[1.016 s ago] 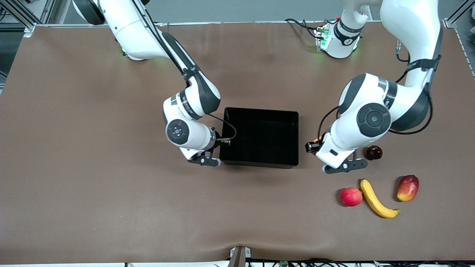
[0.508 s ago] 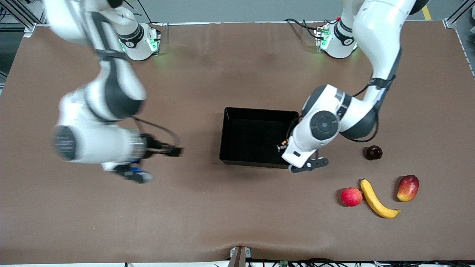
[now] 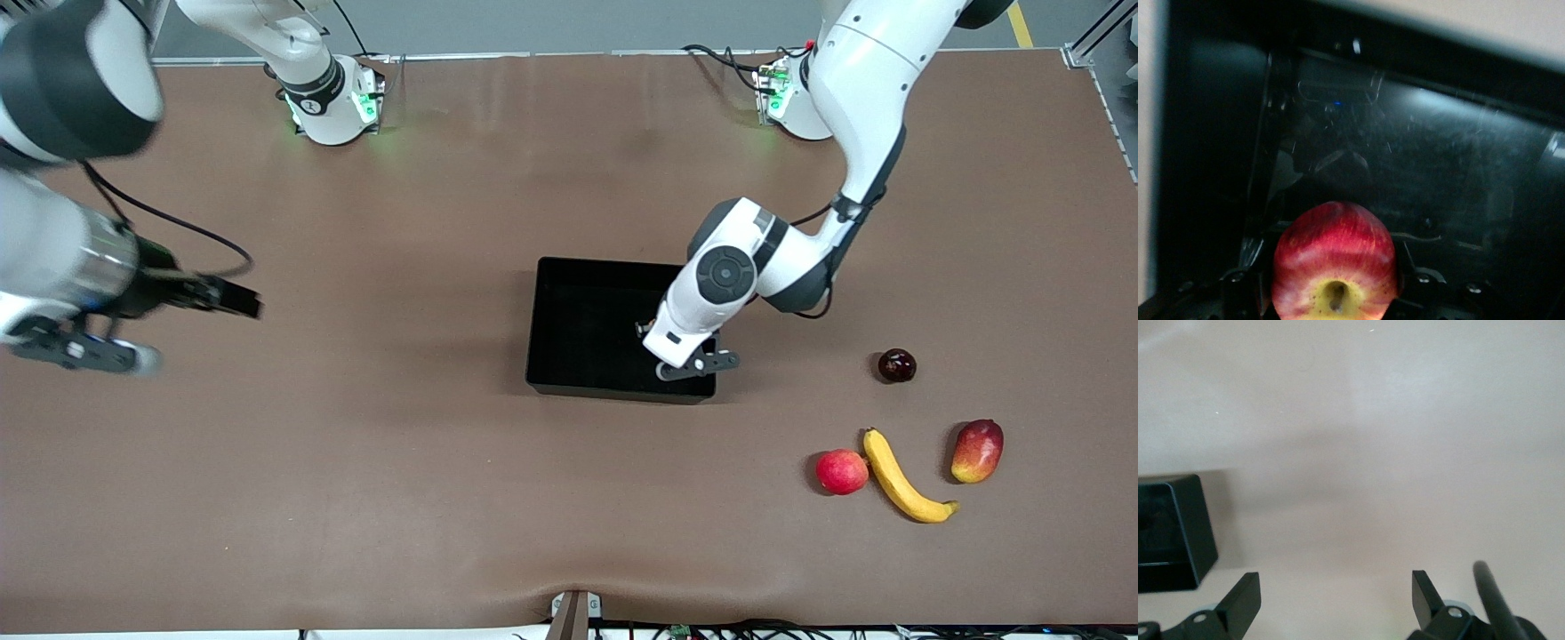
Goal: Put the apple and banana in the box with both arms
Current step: 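Carry the apple over the box with the left gripper while the right gripper withdraws, then lower the apple into the box and open the left gripper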
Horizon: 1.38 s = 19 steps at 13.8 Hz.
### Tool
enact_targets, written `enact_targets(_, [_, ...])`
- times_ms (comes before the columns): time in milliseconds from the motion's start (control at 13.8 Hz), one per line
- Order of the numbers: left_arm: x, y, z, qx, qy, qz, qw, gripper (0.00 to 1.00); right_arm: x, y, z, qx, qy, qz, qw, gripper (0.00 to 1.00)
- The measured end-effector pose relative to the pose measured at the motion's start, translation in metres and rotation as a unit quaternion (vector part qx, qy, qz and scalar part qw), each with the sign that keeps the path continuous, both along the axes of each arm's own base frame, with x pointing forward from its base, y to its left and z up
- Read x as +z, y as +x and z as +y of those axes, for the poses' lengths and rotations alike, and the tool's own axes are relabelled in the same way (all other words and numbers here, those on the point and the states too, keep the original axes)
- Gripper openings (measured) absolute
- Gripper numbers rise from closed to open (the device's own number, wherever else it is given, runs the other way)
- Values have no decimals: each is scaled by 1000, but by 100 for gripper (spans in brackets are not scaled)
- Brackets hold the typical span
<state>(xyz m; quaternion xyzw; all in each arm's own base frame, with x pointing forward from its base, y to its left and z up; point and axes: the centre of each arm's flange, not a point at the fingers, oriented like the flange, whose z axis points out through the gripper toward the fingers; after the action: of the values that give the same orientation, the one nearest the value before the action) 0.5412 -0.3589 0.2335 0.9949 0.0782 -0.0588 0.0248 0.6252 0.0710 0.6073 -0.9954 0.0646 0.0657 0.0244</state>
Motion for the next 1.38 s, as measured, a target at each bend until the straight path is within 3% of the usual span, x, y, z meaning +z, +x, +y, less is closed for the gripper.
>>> enact_targets(218, [-9, -19, -9, -14, 7, 8, 1000, 70, 28, -31, -72, -6, 13, -13, 1000, 100])
enact_targets(508, [-13, -33, -12, -23, 13, 15, 1000, 70, 47, -85, -111, -5, 23, -52, 998, 100])
enact_targets(653, [-16, -37, -13, -26, 15, 18, 999, 70, 41, -106, -130, -3, 24, -55, 998, 100])
enact_targets(798, [-17, -38, -13, -26, 16, 19, 999, 75, 40, -107, -143, 16, 4, -61, 998, 100])
enact_targets(944, [-14, -36, -12, -24, 15, 16, 999, 96, 41, -103, -144, 35, -27, -64, 997, 100])
enact_targets(1016, [-9, -34, -12, -23, 14, 12, 1000, 100, 41, -101, -144, 37, -34, -63, 997, 100])
enact_targets(1234, [36, -17, -10, -18, 18, -1, 1000, 100, 38, -99, -146, 35, -34, -60, 997, 100])
enact_targets(1379, [87, 11, 5, -6, 21, -17, 1000, 100, 38, -99, -147, 35, -34, -59, 997, 100])
